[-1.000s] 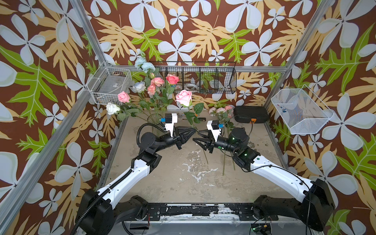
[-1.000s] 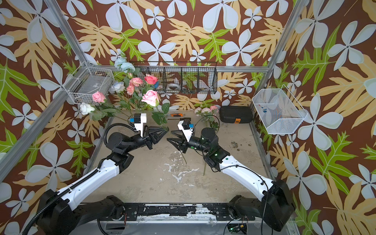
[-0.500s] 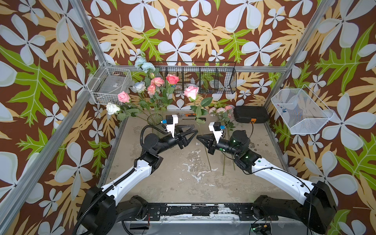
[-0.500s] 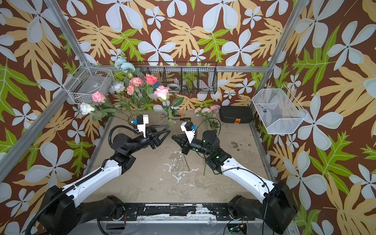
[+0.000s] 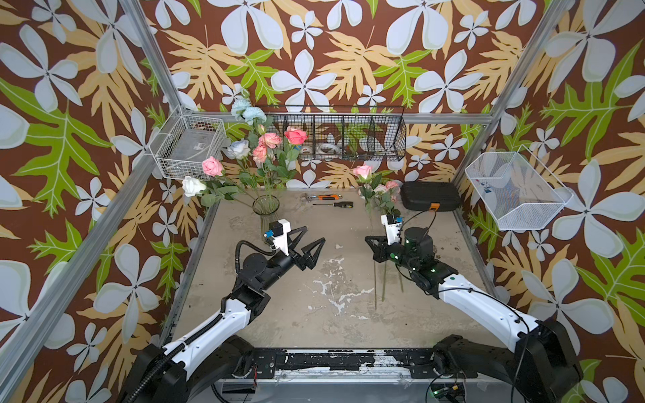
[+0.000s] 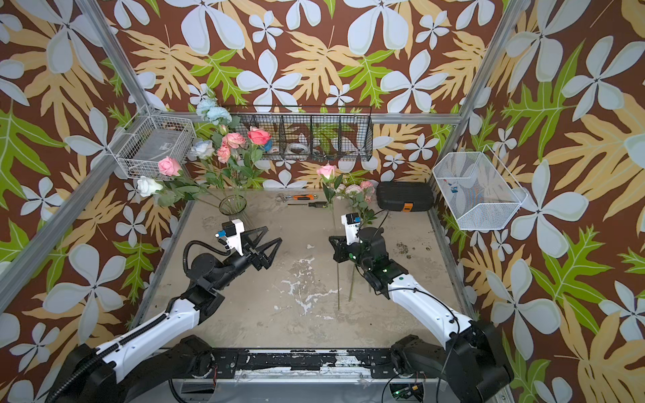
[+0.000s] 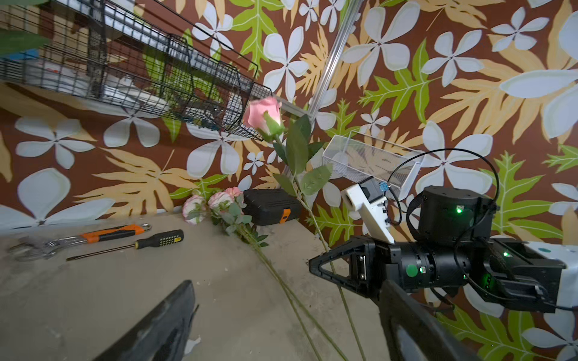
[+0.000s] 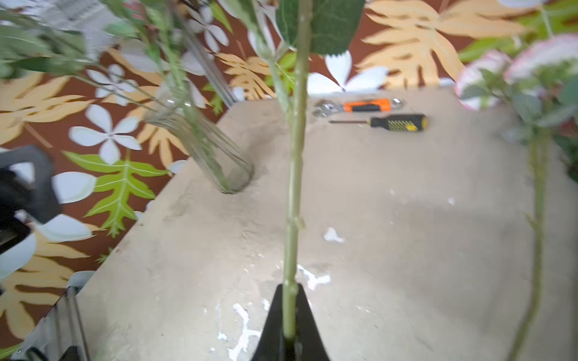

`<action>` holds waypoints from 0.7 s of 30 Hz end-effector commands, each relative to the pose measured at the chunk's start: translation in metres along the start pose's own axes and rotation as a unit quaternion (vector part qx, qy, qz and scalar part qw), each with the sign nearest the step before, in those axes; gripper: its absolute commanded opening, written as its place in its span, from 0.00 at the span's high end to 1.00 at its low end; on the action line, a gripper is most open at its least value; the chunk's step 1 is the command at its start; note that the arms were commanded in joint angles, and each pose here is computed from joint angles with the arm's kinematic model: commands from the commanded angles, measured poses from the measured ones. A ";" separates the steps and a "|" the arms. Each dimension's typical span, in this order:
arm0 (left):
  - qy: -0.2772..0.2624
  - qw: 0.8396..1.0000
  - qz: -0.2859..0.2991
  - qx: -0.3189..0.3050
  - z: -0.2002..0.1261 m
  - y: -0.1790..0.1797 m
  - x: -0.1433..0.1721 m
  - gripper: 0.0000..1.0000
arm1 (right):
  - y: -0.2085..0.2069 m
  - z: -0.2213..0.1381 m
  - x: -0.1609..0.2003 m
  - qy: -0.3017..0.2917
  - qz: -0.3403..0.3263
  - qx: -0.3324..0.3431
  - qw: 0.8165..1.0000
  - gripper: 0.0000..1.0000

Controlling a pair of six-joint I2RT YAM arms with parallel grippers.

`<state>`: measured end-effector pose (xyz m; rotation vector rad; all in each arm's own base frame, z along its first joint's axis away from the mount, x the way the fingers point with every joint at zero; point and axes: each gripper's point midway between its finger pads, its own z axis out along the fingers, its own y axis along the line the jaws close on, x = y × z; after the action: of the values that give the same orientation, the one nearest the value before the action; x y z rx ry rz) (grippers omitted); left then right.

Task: Pick out pink flowers from the vase
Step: Place the flower at the center of the board.

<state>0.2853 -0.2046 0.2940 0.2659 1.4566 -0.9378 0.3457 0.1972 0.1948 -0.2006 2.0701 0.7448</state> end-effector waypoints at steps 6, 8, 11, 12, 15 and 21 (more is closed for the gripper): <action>0.011 0.999 0.016 -0.041 -0.004 0.018 0.013 0.08 | -0.051 0.044 0.018 0.106 0.057 0.084 0.989 1.00; 0.012 0.999 0.016 -0.036 -0.001 0.017 0.013 0.08 | -0.063 0.060 0.023 0.126 0.067 0.101 0.985 1.00; 0.022 0.999 0.015 -0.033 0.003 0.016 0.017 0.08 | -0.072 0.081 0.026 0.142 0.080 0.108 0.981 1.00; 0.025 0.999 0.015 -0.033 0.003 0.017 0.018 0.08 | -0.075 0.087 0.029 0.148 0.084 0.111 0.979 1.00; 0.030 0.999 0.016 -0.037 0.002 0.019 0.021 0.08 | -0.089 0.100 0.032 0.156 0.081 0.140 0.974 1.00; 0.032 0.998 0.018 -0.046 -0.001 0.022 0.024 0.08 | -0.123 0.116 0.048 0.199 0.055 0.209 0.956 1.00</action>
<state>0.2961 -0.2003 0.2620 0.2516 1.5555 -0.8504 0.4504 0.1853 0.0718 0.0191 2.5266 0.4623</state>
